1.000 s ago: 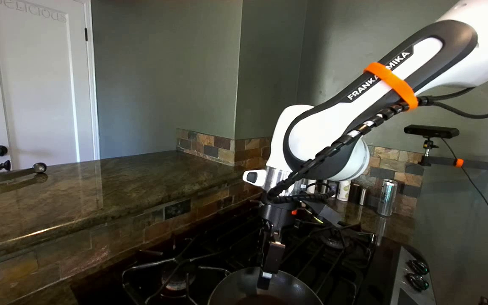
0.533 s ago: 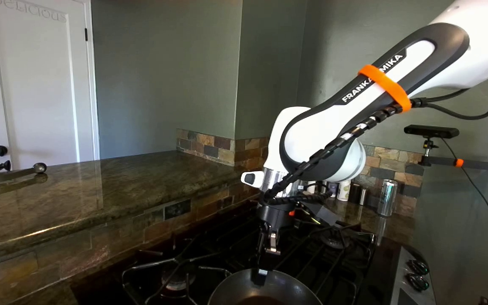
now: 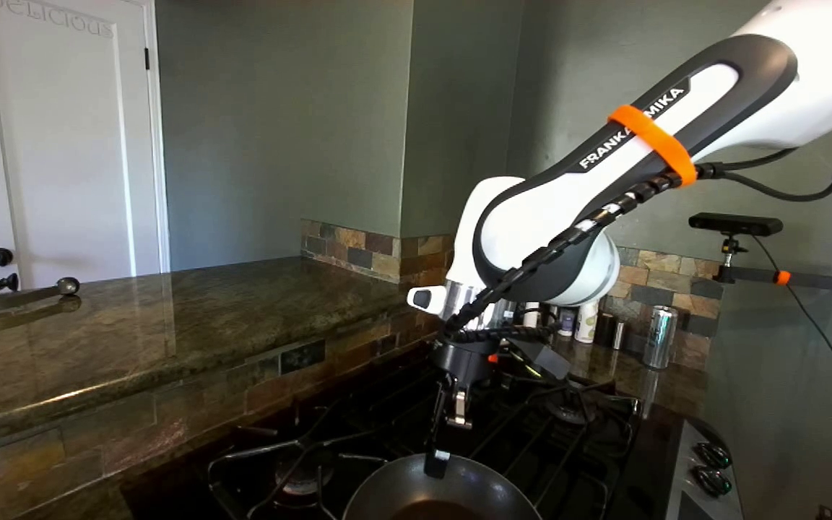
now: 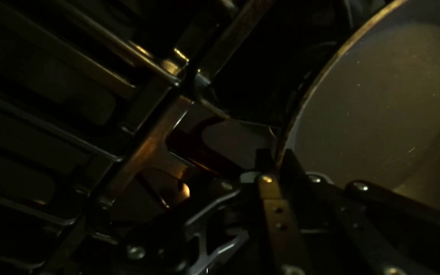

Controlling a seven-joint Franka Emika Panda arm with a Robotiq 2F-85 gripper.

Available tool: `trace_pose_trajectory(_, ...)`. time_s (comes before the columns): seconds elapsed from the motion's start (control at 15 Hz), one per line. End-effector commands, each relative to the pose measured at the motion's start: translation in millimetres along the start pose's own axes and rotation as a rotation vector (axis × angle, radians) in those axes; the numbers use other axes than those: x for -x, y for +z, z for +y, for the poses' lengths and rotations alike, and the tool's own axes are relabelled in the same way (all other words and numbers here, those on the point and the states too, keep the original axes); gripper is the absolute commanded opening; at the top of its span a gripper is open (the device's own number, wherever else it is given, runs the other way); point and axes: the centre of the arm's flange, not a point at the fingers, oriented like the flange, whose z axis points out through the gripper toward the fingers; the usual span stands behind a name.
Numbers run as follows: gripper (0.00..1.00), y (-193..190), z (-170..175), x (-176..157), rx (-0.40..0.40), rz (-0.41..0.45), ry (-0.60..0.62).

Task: Move the pan on the stove

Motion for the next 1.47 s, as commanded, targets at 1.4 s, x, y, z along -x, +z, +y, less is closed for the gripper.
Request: trace_pose_trajectory(1.4, 0.02, 12.3, 64.9, -18.1, -0.037, 0.096, 0.226)
